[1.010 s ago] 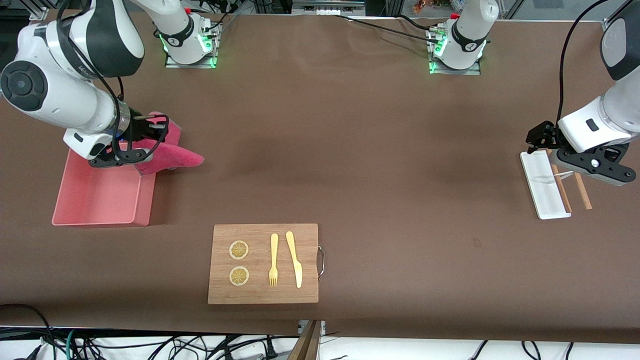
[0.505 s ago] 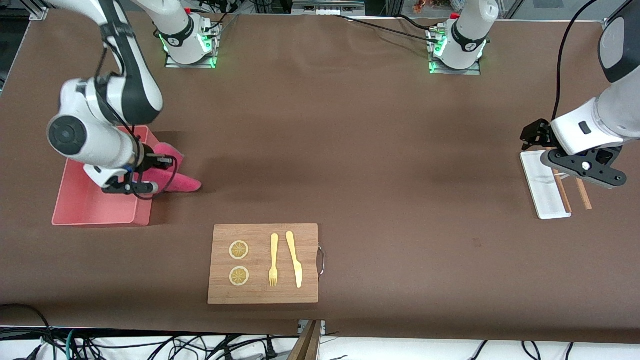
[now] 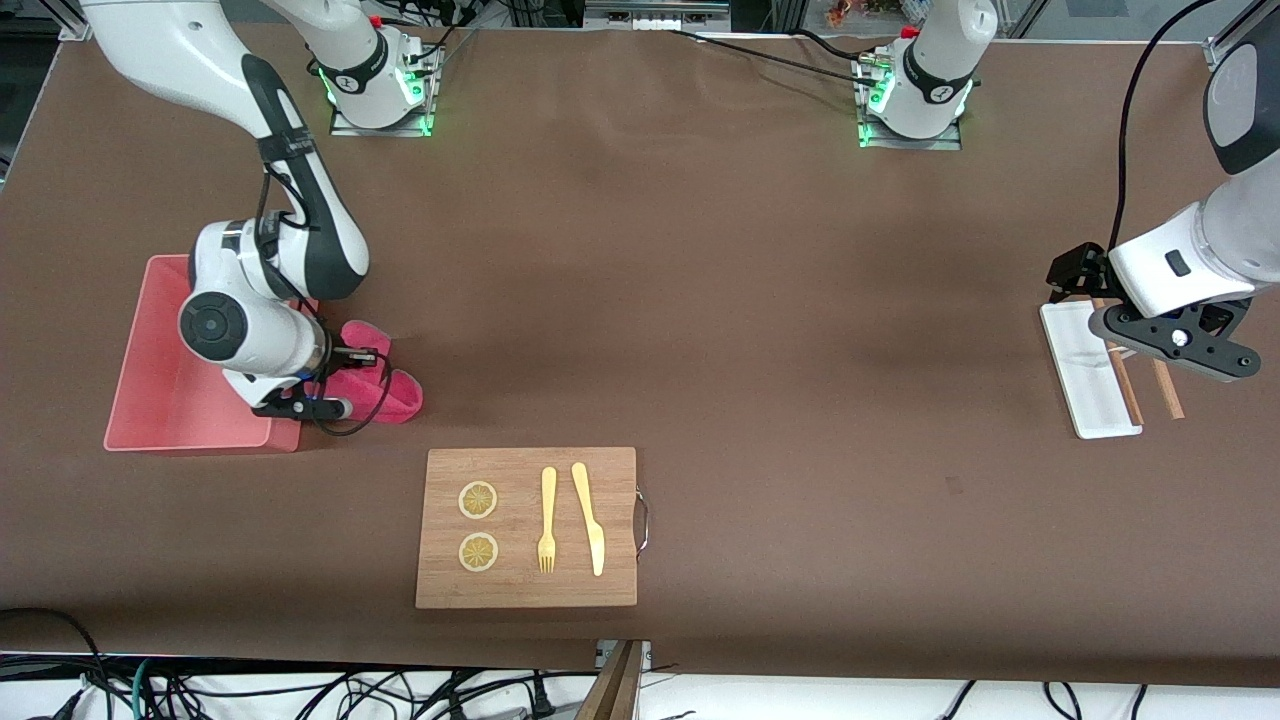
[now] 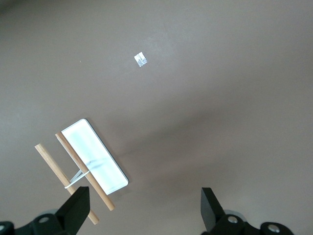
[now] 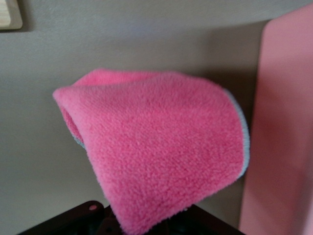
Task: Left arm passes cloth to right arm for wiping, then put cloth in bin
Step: 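Wipe the table with the cloth using the right gripper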
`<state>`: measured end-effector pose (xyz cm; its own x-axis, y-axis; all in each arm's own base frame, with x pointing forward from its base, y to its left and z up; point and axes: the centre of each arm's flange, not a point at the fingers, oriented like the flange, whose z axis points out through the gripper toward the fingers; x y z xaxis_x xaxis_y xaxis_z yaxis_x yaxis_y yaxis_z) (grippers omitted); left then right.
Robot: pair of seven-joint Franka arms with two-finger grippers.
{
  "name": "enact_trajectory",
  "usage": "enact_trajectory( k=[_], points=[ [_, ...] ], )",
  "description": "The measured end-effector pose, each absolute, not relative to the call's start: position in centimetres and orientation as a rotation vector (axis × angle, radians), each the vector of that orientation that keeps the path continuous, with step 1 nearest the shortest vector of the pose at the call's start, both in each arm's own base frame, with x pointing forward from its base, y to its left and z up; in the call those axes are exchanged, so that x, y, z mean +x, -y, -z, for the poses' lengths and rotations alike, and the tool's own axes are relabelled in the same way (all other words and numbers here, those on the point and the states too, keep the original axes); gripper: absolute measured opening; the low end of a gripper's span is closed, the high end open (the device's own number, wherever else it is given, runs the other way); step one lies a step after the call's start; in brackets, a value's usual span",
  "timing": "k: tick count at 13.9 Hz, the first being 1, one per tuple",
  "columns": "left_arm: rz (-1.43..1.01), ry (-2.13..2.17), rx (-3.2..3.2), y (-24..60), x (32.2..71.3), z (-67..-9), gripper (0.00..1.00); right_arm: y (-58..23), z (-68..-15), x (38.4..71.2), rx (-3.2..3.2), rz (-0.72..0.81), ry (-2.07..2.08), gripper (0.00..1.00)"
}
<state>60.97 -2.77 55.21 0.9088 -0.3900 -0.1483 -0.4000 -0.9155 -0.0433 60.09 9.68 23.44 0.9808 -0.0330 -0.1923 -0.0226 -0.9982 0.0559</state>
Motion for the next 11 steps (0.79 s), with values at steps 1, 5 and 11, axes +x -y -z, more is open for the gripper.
enact_trajectory(
  k=[1, 5, 11],
  points=[
    [-0.211, -0.621, -2.998, 2.8, 61.0, -55.2, 1.0, -10.9, -23.1, 60.2, 3.075, 0.298, 0.046, 0.02],
    [-0.216, -0.621, -2.998, 2.8, 60.9, -55.2, 1.0, -18.8, -23.1, 59.6, 3.069, 0.26, 0.114, 0.02],
    [-0.225, -0.62, -2.998, 2.7, 60.8, -55.2, 1.0, -32.3, -23.9, 55.9, 3.083, 0.226, 0.325, 0.02]
  ],
)
